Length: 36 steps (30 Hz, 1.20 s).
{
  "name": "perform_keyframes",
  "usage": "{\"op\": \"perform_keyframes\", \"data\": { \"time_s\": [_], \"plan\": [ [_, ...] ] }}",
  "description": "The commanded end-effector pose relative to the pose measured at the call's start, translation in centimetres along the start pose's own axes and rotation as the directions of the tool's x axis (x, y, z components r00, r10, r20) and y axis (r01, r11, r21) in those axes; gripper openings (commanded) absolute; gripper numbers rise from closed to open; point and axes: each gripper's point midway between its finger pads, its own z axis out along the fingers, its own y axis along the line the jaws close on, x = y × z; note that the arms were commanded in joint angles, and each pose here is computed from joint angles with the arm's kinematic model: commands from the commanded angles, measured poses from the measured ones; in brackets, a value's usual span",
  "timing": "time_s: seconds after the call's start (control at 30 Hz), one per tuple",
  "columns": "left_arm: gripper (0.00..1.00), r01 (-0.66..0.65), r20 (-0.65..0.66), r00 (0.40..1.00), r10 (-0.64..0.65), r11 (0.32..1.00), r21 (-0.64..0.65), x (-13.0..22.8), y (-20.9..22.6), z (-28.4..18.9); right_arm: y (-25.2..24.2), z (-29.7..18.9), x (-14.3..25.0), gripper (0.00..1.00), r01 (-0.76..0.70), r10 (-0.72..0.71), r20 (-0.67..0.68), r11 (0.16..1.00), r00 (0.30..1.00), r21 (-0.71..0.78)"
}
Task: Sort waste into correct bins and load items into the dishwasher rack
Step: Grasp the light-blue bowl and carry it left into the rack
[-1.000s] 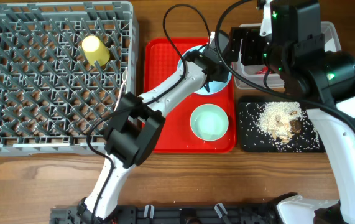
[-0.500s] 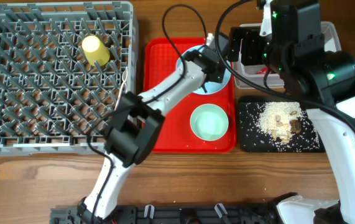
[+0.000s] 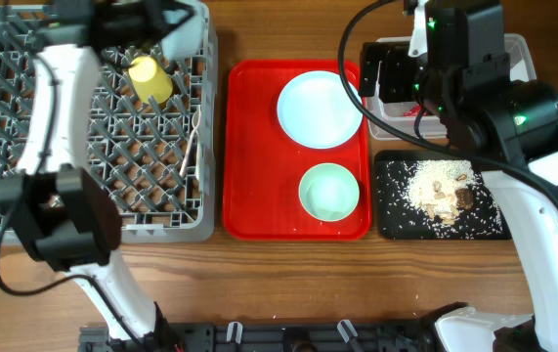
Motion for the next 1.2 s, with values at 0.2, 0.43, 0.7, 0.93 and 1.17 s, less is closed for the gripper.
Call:
{"op": "perform_keyframes", "data": {
  "time_s": [0.2, 0.43, 0.7, 0.93, 1.17],
  "plan": [
    [0.05, 0.160, -0.184, 0.980, -0.082, 0.873, 0.460, 0.4, 4.5, -0.2, 0.0, 0.5, 0.2, 1.00, 0.008, -0.008, -0.012, 1.000, 1.000, -0.001],
    [0.04, 0.146, -0.209, 0.977, -0.052, 0.874, 0.464, 1.8, 6.5, 3.8, 0.0, 0.5, 0.2, 1.00, 0.008, -0.008, -0.012, 1.000, 1.000, 0.000],
    [0.04, 0.173, -0.137, 0.982, -0.131, 0.914, 0.366, 0.5, 9.1, 4.0, 0.0, 0.5, 0.2, 1.00, 0.008, -0.008, -0.012, 1.000, 1.000, 0.000],
    [0.04, 0.187, -0.090, 0.981, -0.169, 0.946, 0.266, 0.6, 11.4, 4.6, 0.0, 0.5, 0.2, 1.00, 0.008, -0.008, -0.012, 1.000, 1.000, 0.000],
    [0.71, 0.192, -0.034, 0.981, -0.189, 0.951, 0.244, -0.8, 13.1, 2.3, 0.0, 0.5, 0.2, 1.00, 0.008, -0.008, -0.012, 1.000, 1.000, 0.000]
  ]
}}
